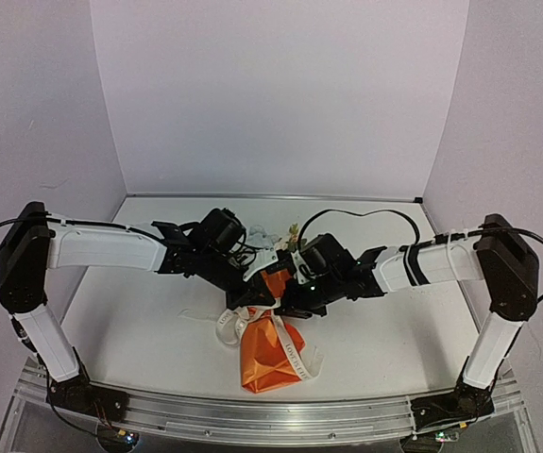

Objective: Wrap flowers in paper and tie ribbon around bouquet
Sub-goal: Cross the half-tied ribbon over the folded bouquet.

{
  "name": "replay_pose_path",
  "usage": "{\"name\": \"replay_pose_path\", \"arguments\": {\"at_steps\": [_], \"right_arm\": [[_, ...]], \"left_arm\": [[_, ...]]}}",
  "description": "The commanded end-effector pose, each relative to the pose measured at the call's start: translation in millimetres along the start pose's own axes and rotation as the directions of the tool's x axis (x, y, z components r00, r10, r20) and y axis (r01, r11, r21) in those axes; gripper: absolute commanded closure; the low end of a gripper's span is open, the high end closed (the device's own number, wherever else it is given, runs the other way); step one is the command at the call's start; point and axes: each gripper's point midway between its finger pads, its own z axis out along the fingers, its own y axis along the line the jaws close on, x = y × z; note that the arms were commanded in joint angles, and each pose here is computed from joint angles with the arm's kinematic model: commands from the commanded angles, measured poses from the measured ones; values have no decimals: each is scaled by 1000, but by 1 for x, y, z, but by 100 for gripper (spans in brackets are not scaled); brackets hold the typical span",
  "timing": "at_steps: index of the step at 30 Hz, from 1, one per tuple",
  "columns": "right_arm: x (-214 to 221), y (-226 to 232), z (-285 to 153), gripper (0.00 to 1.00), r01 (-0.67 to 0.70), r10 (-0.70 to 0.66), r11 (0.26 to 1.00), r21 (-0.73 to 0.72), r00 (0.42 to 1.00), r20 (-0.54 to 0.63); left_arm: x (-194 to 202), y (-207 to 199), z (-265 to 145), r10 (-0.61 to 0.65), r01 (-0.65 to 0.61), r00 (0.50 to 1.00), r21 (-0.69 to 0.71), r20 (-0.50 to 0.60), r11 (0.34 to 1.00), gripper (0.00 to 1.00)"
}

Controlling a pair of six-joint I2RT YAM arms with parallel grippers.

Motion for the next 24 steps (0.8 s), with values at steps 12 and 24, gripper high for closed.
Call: {"name": "replay_pose_path", "arguments": {"at_steps": [12, 24], "right_arm": [[-17, 14, 2, 100, -22, 25, 997, -73, 999, 47], [-10, 14, -5, 94, -20, 24, 996, -85, 999, 38]], "left_arm": [[19, -8, 16, -121, 122, 992, 59, -32, 991, 100], [34, 7, 30, -149, 149, 987, 1, -64, 989, 100]]}}
